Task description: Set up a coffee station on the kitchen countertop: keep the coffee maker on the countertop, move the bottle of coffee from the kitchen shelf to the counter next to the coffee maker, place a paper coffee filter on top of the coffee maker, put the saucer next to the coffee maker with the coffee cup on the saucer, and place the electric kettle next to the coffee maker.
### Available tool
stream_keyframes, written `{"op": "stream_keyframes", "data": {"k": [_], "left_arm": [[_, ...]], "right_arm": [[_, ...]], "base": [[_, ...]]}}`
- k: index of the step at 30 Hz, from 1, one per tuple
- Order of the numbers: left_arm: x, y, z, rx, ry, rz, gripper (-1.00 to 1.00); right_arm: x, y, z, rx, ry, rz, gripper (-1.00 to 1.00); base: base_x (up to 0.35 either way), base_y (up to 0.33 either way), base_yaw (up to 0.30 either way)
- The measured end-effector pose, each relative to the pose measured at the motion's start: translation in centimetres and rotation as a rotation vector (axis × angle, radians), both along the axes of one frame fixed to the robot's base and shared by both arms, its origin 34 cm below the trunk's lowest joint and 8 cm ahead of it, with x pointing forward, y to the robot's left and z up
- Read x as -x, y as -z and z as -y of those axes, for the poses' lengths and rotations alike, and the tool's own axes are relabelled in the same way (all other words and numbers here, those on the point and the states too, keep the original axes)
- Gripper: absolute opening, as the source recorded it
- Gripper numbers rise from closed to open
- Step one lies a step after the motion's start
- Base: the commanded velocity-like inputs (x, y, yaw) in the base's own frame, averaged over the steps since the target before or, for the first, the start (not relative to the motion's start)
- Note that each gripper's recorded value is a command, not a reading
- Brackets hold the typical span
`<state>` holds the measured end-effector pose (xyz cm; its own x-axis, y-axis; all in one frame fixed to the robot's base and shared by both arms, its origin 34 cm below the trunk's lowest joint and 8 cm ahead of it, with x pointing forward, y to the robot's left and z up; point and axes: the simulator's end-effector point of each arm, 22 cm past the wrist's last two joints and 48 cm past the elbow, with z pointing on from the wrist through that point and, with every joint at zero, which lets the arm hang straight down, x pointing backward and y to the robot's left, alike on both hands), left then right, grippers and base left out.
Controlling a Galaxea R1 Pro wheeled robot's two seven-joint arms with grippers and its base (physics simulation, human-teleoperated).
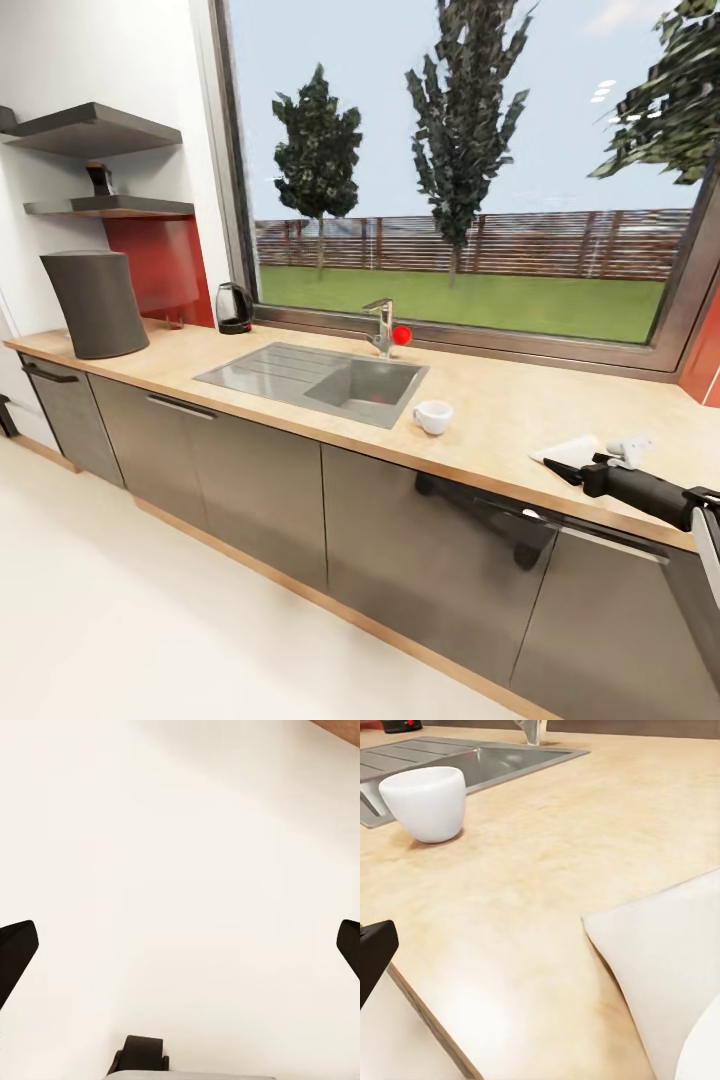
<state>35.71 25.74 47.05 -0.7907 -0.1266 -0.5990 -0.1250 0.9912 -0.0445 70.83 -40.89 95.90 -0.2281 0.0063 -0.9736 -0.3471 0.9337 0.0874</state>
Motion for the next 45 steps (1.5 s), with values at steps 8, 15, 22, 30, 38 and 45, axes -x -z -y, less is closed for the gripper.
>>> {"op": "stream_keyframes", "data": {"k": [8, 15, 22, 30, 38, 45], "left_arm": [[0.00, 0.00, 0.00, 0.000, 0.000, 0.000, 1.00], [0.01, 0.00, -0.02, 0.000, -0.001, 0.000, 1.00], [0.03, 0.01, -0.03, 0.000, -0.001, -0.001, 1.00], [0.02, 0.00, -0.04, 0.000, -0.001, 0.000, 1.00], [-0.01, 0.00, -0.04, 0.000, -0.001, 0.000, 1.00], [0.00, -0.01, -0.04, 0.000, -0.001, 0.000, 1.00]], "right_arm": [[0.00, 0.05, 0.01, -0.001, 0.000, -0.001, 1.00], [0.00, 0.06, 0.01, -0.001, 0.000, -0.001, 1.00], [-0.09, 0.07, 0.25, 0.002, 0.012, -0.001, 1.00], [-0.15, 0.09, 0.39, 0.004, 0.019, -0.001, 1.00], [-0.18, 0.10, 0.49, 0.005, 0.023, -0.002, 1.00], [-0.17, 0.10, 0.51, 0.005, 0.024, -0.002, 1.00]], "base": [[0.000, 0.000, 0.000], [0.000, 0.000, 0.000], [0.000, 0.000, 0.000], [0.000, 0.000, 0.000], [0.000, 0.000, 0.000], [0.058, 0.000, 0.000]]}}
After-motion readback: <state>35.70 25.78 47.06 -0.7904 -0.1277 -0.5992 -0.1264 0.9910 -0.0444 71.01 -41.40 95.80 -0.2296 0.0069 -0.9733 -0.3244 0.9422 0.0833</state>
